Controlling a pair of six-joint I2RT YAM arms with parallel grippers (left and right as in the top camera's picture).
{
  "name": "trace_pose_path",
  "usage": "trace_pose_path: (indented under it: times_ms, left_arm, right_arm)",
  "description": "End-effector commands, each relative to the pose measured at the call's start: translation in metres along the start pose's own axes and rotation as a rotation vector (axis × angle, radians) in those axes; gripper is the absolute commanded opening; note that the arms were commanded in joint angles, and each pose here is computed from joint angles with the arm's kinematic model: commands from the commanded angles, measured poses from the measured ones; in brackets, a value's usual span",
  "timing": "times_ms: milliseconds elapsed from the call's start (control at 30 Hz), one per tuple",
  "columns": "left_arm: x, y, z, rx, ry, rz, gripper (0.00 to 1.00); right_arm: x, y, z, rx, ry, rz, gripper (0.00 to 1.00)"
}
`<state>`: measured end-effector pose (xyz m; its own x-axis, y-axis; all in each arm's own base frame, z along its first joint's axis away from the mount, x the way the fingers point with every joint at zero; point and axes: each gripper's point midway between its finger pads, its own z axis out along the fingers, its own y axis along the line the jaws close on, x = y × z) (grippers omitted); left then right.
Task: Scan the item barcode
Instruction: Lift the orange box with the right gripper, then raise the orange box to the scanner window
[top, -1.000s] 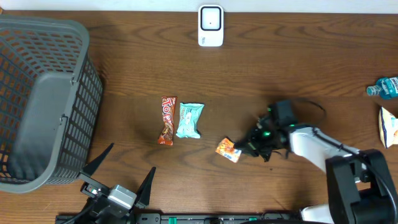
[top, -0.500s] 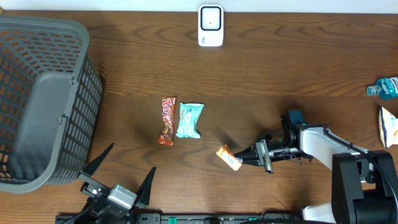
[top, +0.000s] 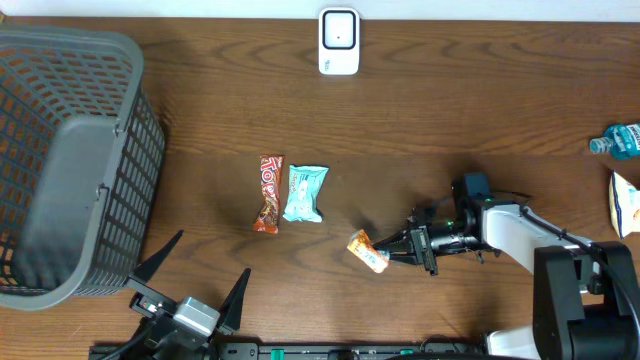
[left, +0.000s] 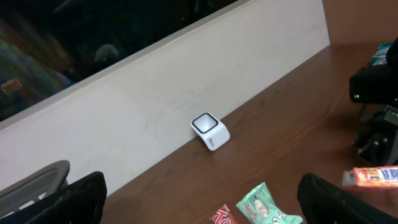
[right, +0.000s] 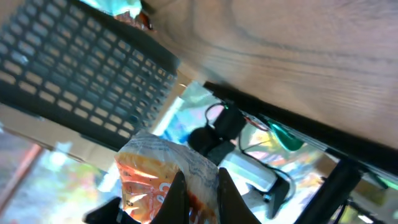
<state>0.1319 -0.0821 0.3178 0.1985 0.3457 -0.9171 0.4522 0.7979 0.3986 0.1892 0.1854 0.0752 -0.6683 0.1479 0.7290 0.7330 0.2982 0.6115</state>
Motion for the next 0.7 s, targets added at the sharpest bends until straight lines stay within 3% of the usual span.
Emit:
trace_pose_path:
  times_ms: [0,67,300,533,667]
  left_arm:
    - [0.000,0.000,-0.001,-0.003,-0.005,0.012,0.98]
    - [0.000,0.000,-0.001,-0.003,-0.005,0.012,0.98]
    - [0.000,0.000,-0.001,-0.003,-0.005,0.012,0.98]
    - [0.000,0.000,-0.001,-0.003,-0.005,0.012,0.98]
    - [0.000,0.000,-0.001,-0.003,-0.005,0.012,0.98]
  right_arm:
    - [0.005,0.013,0.003,-0.008,0.013,-0.252,0.02]
    - [0.002,0.027,0.003,0.003,-0.024,-0.475,0.02]
    - [0.000,0.101,0.002,-0.099,-0.139,-0.928,0.01]
    - [-0.042,0.176,-0.008,0.037,-0.653,-1.590,0.01]
    - [-0.066,0.199,-0.023,0.206,-0.967,-1.668,0.01]
